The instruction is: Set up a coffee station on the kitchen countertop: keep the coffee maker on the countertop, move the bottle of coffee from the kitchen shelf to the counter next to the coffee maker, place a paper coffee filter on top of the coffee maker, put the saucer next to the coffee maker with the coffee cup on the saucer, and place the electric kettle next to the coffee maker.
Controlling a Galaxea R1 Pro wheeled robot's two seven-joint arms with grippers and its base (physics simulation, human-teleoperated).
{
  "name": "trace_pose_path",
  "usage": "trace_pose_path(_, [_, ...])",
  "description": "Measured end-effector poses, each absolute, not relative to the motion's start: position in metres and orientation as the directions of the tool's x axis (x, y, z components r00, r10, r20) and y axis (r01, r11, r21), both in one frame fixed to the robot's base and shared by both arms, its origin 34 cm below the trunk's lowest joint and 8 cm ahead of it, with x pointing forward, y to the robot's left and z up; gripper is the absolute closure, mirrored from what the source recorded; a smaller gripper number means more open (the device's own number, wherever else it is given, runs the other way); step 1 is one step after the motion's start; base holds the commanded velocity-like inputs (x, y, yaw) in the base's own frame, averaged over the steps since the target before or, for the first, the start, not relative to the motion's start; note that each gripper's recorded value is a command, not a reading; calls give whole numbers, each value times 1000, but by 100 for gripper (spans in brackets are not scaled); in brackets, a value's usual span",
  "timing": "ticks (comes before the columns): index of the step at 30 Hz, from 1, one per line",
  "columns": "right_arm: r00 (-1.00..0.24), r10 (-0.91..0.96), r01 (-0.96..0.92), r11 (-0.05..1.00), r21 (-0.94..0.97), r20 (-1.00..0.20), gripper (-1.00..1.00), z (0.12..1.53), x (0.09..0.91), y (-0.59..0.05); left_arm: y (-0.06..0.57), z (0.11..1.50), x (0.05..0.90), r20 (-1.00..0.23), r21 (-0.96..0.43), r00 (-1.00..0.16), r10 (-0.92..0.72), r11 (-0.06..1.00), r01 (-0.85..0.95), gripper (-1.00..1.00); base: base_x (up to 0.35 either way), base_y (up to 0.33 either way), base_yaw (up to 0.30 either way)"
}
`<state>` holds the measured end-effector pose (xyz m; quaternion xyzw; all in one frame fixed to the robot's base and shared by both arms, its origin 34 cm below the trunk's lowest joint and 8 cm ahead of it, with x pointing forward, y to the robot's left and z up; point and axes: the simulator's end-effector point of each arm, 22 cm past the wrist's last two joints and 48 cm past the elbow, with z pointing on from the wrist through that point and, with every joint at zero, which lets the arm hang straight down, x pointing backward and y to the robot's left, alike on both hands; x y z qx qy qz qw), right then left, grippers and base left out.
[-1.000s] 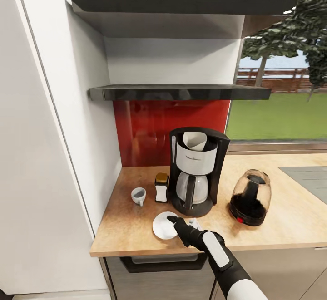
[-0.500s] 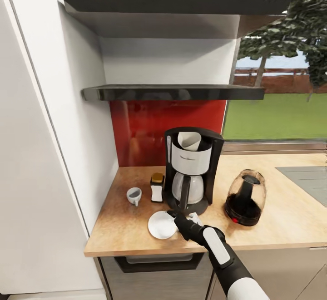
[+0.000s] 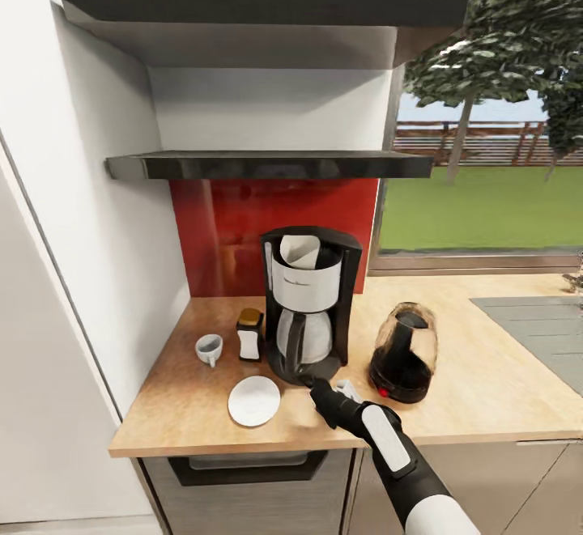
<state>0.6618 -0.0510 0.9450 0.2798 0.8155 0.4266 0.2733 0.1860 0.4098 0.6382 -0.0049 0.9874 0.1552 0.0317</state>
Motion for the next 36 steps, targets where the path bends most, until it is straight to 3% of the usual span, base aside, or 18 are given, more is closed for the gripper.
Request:
trace_pose_path(9, [-696,688,222,480,849,-206,-100,945,662,-50,410,638,187,-65,307,-998,1,952,-19,-100,-216,-178,0])
trace_pose_path(28, [-733,659,226,472,852,-171,-100,940,649,-27,416,641,197,-90,315,-996,1,949,-28,-100,-307,-5,0])
trace_pose_path(31, [-764,631,268,498,825,-132,-100,910,629,-19,415,641,200,-96,314,-995,1,949,-29,-100,-35,0,0])
trace_pose_path(36, [-846,532,406,633,659,10,-100,797,529,-14,412,640,202,-101,310,-995,3,950,-29,-100,-5,0,0])
